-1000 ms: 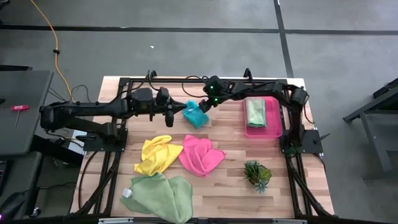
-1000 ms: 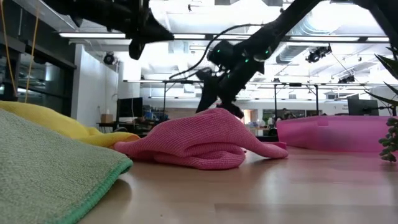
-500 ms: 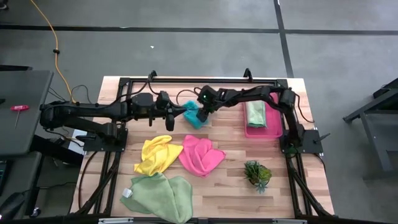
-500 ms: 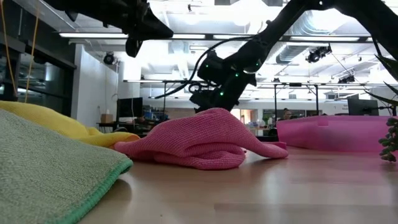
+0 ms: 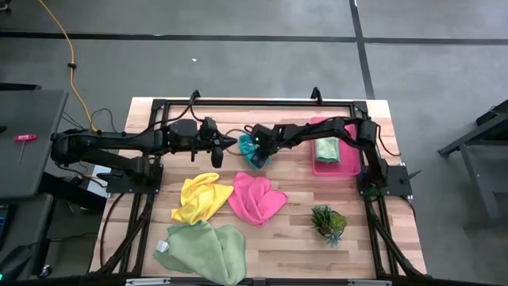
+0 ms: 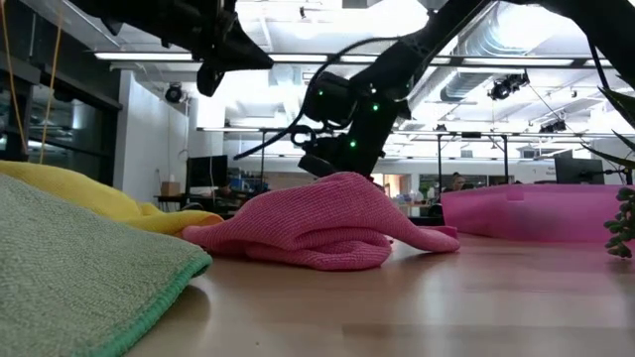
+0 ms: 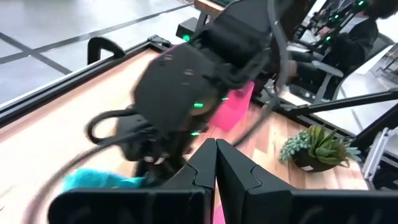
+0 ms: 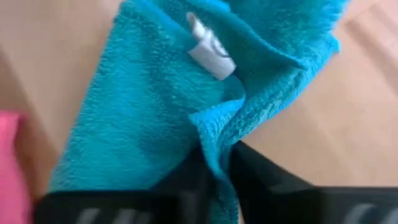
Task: Fold microfiber towels
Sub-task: Put the folded blue microfiber cloth into the red bin
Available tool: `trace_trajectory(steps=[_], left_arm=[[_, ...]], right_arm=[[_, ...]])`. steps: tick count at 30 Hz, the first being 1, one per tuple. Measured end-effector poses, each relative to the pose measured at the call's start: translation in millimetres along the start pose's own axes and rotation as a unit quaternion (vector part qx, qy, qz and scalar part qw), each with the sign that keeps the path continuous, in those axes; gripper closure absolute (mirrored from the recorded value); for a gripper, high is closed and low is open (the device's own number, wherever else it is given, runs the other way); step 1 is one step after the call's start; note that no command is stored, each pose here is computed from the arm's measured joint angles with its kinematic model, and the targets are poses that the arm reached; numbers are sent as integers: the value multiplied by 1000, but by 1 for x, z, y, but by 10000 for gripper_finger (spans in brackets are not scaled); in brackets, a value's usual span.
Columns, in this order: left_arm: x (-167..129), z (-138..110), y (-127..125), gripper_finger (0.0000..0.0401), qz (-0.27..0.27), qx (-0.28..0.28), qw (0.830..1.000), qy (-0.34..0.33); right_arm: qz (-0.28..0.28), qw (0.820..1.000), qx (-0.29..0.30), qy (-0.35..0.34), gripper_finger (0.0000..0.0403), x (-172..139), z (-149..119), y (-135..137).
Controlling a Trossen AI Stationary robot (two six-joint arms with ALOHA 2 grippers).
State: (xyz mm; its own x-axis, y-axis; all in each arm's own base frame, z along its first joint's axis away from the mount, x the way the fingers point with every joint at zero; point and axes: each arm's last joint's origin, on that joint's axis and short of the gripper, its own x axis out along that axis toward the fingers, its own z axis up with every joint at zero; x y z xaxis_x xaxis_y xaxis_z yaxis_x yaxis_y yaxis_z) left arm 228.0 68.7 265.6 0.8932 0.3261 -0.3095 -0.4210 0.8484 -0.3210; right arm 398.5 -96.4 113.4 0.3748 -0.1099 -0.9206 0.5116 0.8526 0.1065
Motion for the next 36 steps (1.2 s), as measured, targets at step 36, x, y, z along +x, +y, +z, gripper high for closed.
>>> trace_trajectory(steps=[36], left_arm=[[-29,4,16,401,84,21,996,14]], right_arm=[[50,993,99,-30,403,-146,13,-79]])
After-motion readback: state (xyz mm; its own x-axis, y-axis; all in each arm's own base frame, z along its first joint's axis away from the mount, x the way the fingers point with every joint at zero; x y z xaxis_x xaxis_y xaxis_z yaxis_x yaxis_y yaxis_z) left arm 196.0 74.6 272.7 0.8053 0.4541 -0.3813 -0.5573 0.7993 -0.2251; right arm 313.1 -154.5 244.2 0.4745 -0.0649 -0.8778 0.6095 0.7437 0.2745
